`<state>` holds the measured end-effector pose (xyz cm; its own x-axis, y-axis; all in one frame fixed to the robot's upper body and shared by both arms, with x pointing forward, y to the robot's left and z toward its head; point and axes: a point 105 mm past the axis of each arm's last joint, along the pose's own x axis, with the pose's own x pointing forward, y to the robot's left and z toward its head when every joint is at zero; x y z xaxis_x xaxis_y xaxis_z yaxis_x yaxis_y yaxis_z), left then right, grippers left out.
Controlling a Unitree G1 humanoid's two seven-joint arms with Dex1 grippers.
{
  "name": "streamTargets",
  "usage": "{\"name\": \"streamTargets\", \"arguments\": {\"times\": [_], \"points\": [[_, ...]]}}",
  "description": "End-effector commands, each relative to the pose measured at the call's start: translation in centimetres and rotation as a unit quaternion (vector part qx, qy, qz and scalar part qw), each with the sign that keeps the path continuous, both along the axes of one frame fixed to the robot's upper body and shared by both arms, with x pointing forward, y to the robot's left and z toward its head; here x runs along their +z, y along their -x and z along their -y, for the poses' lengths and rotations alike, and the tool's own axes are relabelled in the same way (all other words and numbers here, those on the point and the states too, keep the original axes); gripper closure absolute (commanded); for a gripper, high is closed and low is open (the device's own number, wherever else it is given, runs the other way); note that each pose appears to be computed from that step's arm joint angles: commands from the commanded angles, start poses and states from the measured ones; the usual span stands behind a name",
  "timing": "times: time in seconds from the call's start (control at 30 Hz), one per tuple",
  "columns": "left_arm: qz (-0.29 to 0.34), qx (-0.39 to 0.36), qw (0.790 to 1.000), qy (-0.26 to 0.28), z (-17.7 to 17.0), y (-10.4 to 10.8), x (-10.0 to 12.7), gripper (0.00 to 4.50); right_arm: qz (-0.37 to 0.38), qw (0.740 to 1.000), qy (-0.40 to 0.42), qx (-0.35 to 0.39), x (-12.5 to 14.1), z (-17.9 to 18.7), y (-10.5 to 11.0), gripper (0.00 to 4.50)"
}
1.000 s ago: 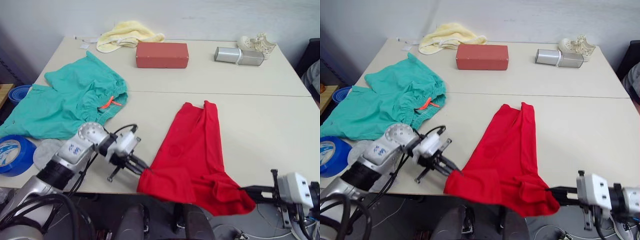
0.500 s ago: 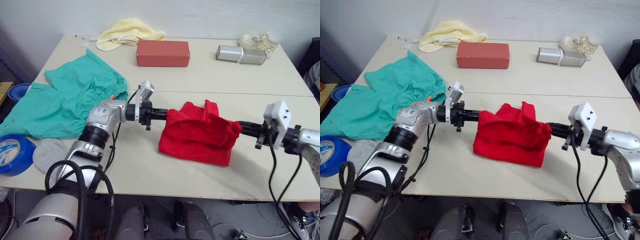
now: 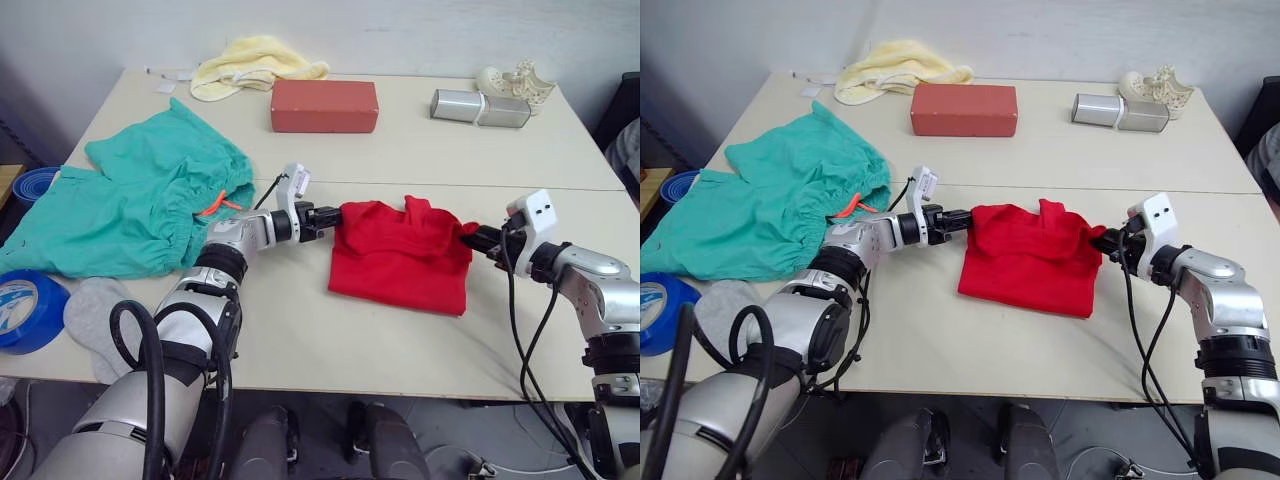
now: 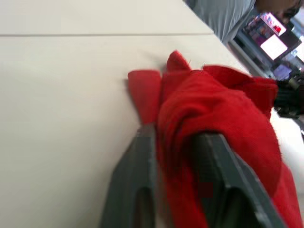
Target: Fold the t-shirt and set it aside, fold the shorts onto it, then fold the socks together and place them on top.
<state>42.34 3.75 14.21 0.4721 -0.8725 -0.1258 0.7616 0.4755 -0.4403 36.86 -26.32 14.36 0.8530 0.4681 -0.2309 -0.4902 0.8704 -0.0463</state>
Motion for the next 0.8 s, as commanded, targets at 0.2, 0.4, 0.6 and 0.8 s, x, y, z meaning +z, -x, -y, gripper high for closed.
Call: {"name": "streamTargets", "arguments": {"times": [0.2,0.4,0.6,0.8], "points": [[0.042,0.067,0.997,0.009,-1.8,-1.6,1.4,0.91,0.041,0.995,-0.086,-0.028,3.1,1.0,0.6,0.94],[0.137,0.100,0.985,-0.021,-3.4,-2.4,2.8,0.91,0.096,0.995,0.015,0.017,3.4,0.5,2.2,0.94],[0.319,0.007,0.941,-0.115,-5.4,-0.2,3.7,0.91,0.154,0.975,0.082,0.134,4.4,-1.5,6.0,0.94],[0.419,-0.180,0.885,-0.097,-6.8,5.8,4.0,0.06,0.119,0.938,0.140,0.293,1.1,-7.2,10.7,0.91]]}}
